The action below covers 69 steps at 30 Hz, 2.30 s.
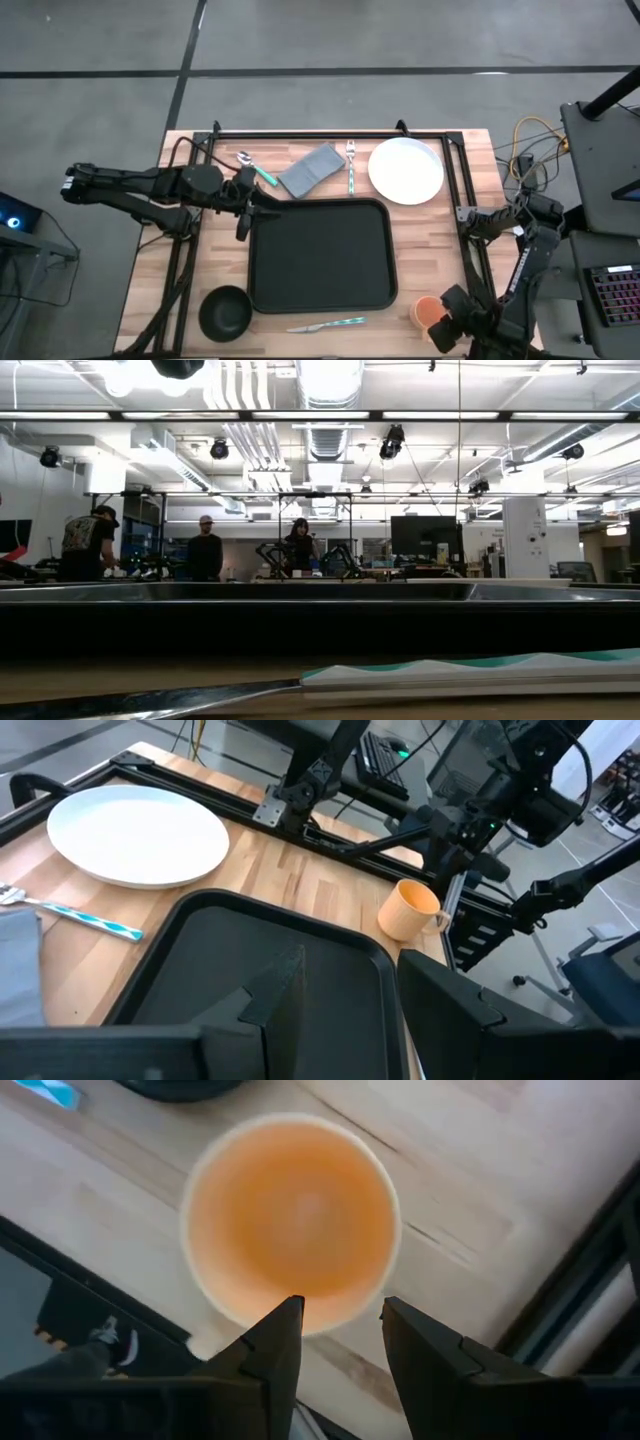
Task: Set up tray
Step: Put the mug on the tray
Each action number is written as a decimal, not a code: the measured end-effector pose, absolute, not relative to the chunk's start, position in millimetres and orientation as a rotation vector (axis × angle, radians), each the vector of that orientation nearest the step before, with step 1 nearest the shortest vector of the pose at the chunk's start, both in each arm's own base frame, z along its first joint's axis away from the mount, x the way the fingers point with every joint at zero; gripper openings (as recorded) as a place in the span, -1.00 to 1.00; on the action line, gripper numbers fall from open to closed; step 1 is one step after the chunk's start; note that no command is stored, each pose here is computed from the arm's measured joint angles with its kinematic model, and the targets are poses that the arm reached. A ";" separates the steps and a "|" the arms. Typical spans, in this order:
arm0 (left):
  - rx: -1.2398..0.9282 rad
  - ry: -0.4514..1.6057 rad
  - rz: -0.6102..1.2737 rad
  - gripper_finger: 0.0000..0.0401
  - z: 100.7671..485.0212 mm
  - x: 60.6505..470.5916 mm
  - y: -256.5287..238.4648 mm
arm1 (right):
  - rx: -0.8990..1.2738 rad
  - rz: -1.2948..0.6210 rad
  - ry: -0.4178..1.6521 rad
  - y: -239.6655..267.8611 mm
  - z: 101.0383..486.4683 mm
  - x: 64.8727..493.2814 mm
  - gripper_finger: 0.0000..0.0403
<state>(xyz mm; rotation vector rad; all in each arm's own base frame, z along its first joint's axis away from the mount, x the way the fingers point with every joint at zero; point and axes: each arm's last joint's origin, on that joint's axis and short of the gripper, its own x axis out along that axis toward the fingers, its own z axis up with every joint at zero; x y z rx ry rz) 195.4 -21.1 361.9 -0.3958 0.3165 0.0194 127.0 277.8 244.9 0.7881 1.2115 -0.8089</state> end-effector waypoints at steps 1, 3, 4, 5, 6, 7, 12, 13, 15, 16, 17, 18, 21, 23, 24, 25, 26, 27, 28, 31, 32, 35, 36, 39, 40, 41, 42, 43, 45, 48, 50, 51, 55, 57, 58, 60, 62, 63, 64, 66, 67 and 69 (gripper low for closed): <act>-0.395 0.317 0.019 -0.30 361.9 195.3 -21.1 | 0.787 -0.817 1.223 277.5 244.7 127.0 -0.35; -0.395 0.317 0.020 -0.30 361.9 195.3 -21.1 | 0.791 -0.828 1.229 276.7 244.7 127.9 -0.34; -0.395 0.317 0.019 -0.30 361.9 195.3 -21.1 | 0.792 -0.833 1.231 276.5 244.6 127.9 -0.35; -0.395 0.317 0.019 -0.30 361.9 195.3 -21.1 | 0.787 -0.840 1.231 275.7 244.6 127.7 -0.35; -0.395 0.317 0.019 -0.30 361.9 195.3 -21.1 | 0.775 -0.855 1.234 274.3 244.5 126.9 -0.35; -0.395 0.317 0.019 -0.30 361.9 195.3 -21.1 | 0.765 -0.869 1.235 272.9 244.7 126.2 -0.36; -0.396 0.319 0.015 -0.30 361.9 195.3 -21.2 | 0.773 -0.924 1.245 266.6 245.0 132.6 -0.38; -0.396 0.320 0.012 -0.30 361.8 195.2 -21.3 | 0.778 -0.929 1.241 265.7 245.0 134.7 -0.39; -0.397 0.321 0.006 -0.30 361.8 195.2 -21.5 | 0.778 -0.938 1.238 264.3 244.7 136.1 -0.39; -0.398 0.322 0.004 -0.30 361.8 195.2 -21.5 | 0.776 -0.941 1.237 263.8 244.3 136.3 -0.39; -0.398 0.322 0.004 -0.30 361.8 195.2 -21.5 | 0.773 -0.944 1.237 263.4 244.0 136.3 -0.39; -0.398 0.322 0.004 -0.30 361.8 195.2 -21.5 | 0.768 -0.950 1.237 262.7 243.2 136.0 -0.39; -0.398 0.322 0.004 -0.30 361.8 195.2 -21.5 | 0.752 -0.969 1.238 260.5 237.8 134.6 -0.39; -0.398 0.322 0.004 -0.30 361.8 195.2 -21.5 | 0.745 -0.978 1.236 259.1 234.2 134.0 -0.40; -0.398 0.322 0.004 -0.30 361.8 195.2 -21.5 | 0.743 -0.980 1.235 258.7 233.0 133.8 -0.40; -0.399 0.322 0.004 -0.30 361.8 195.2 -21.5 | 0.742 -0.982 1.235 258.4 232.0 133.8 -0.40; -0.401 0.322 0.004 -0.30 361.8 195.2 -21.5 | 0.742 -0.982 1.234 258.3 230.8 133.7 -0.40; -0.405 0.322 0.004 -0.30 361.8 195.2 -21.6 | 0.749 -0.976 1.235 258.7 229.2 134.0 -0.39; -0.412 0.322 0.005 -0.30 361.8 195.2 -21.6 | 0.763 -0.968 1.235 259.6 227.1 134.3 -0.39; -0.424 0.323 0.006 -0.30 361.8 195.2 -21.6 | 0.814 -0.929 1.233 263.6 222.3 136.6 -0.38; -0.424 0.322 0.007 -0.30 361.8 195.2 -21.5 | 0.828 -0.914 1.226 264.6 220.3 137.4 -0.37; -0.424 0.322 0.007 -0.30 361.8 195.2 -21.5 | 0.851 -0.886 1.212 265.8 214.0 138.6 -0.37; -0.424 0.322 0.009 -0.30 361.8 195.2 -21.4 | 0.850 -0.887 1.214 265.4 212.3 138.3 -0.37; -0.423 0.322 0.011 -0.30 361.8 195.2 -21.3 | 0.838 -0.898 1.216 263.1 207.2 137.1 -0.40; -0.423 0.322 0.011 -0.30 361.8 195.2 -21.3 | 0.838 -0.898 1.216 262.9 206.3 137.0 -0.41; -0.424 0.322 0.011 -0.30 361.8 195.2 -21.3 | 0.836 -0.900 1.216 262.5 205.3 136.8 -0.43; -0.424 0.321 0.011 -0.30 361.8 195.2 -21.3 | 0.832 -0.902 1.216 262.0 204.5 136.5 -0.45; -0.424 0.322 0.011 -0.30 361.8 195.2 -21.3 | 0.831 -0.900 1.220 262.0 203.8 136.4 -0.47; -0.424 0.321 0.011 -0.30 361.8 195.2 -21.3 | 0.838 -0.886 1.224 262.8 203.9 136.8 -0.55; -0.424 0.321 0.012 -0.30 361.8 195.2 -21.2 | 0.835 -0.876 1.227 263.2 205.0 137.0 -0.72; -0.423 0.321 0.014 -0.30 361.8 195.3 -21.1 | 0.834 -0.867 1.229 263.8 205.9 137.7 -0.87; -0.423 0.321 0.014 -0.30 361.8 195.3 -21.1 | 0.834 -0.862 1.231 263.4 206.9 138.1 -0.91; -0.424 0.321 0.013 -0.30 361.3 196.7 -21.4 | 0.863 -0.839 1.242 258.4 219.5 140.9 -0.95; -0.425 0.315 0.004 -0.30 361.6 198.5 -21.9 | 0.881 -0.827 1.241 250.9 233.6 144.0 -0.95; -0.427 0.313 -0.006 -0.30 361.6 199.9 -22.4 | 0.873 -0.828 1.242 245.5 241.2 145.0 -0.95; -0.428 0.313 -0.011 -0.30 361.0 202.2 -22.8 | 0.848 -0.839 1.244 230.8 258.6 148.5 -0.95; -0.427 0.325 -0.008 -0.30 358.5 206.1 -23.2 | 0.810 -0.842 1.252 212.7 277.7 154.0 -0.95; -0.426 0.330 -0.006 -0.30 357.2 208.2 -23.4 | 0.788 -0.838 1.255 202.8 286.3 158.8 -0.96; -0.426 0.333 -0.002 -0.30 356.0 210.4 -23.6 | 0.760 -0.832 1.251 192.0 293.8 164.7 -0.96; -0.425 0.331 0.005 -0.30 353.9 216.3 -24.0 | 0.691 -0.806 1.217 169.4 304.3 180.8 -0.96; -0.424 0.320 0.012 -0.30 353.6 219.4 -24.0 | 0.665 -0.795 1.190 157.6 308.3 190.7 -0.96; -0.426 0.295 0.019 -0.30 353.3 226.2 -24.4 | 0.608 -0.764 1.150 132.1 313.9 213.2 -0.96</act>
